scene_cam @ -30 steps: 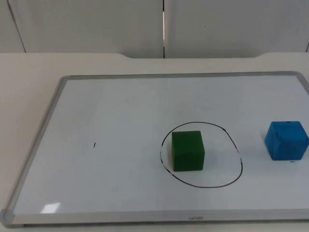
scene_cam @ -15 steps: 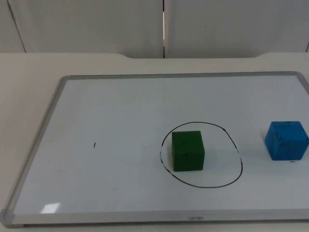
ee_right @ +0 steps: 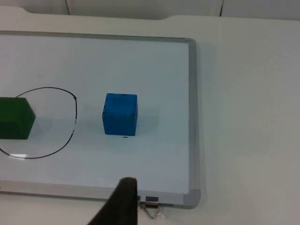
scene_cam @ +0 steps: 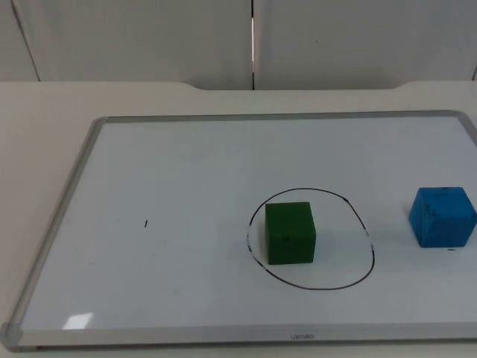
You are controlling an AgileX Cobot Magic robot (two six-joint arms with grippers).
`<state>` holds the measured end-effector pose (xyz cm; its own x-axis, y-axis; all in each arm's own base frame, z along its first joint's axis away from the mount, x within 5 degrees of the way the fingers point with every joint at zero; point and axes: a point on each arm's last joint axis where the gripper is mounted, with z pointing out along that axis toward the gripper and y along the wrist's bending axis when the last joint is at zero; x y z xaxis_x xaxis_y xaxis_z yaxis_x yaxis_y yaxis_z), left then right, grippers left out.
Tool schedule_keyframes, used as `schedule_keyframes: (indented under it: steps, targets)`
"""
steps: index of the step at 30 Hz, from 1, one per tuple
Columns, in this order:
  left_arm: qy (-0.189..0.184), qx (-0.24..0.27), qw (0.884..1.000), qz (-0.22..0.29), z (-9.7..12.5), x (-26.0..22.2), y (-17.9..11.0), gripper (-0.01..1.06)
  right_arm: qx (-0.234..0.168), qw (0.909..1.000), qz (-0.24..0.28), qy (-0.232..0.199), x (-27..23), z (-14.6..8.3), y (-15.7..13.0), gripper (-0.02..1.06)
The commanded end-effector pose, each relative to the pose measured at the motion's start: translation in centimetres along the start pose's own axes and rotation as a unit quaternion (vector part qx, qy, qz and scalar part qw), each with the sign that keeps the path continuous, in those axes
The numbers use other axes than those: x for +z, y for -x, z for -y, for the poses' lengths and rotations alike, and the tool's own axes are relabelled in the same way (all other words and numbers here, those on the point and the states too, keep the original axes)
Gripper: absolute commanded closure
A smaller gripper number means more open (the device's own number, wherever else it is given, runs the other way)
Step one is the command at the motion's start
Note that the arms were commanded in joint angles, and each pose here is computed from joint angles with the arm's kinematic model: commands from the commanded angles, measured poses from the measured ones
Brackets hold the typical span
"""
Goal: Push the two cubes into the marked area.
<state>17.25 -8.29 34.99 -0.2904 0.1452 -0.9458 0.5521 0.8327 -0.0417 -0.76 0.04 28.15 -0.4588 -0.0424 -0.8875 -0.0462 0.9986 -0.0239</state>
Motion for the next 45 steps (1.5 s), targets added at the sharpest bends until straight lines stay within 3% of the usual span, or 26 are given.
schedule_keyframes:
  steps: [1, 18, 30, 45]
  targets:
    - [-0.001, 0.005, 1.000, 0.001, 0.3, -1.0, -0.3, 1.05, 0.001, 1.0000, 0.000, -0.003, 0.1, 0.0, -0.1, -0.01]
    - [0.029, 0.014, 0.999, -0.042, 1.2, -6.3, -2.2, 1.05, 0.001, 1.0000, 0.000, -0.003, 0.1, 0.0, -0.1, -0.01]
    - [0.037, 0.004, 0.999, -0.025, 2.1, -9.6, -5.8, 1.05, 0.001, 1.0000, 0.000, -0.003, 0.1, 0.0, -0.1, -0.01]
    - [0.076, -0.014, 0.995, -0.057, 2.8, -14.0, -11.1, 1.05, 0.001, 1.0000, 0.000, -0.003, 0.1, 0.0, -0.1, -0.01]
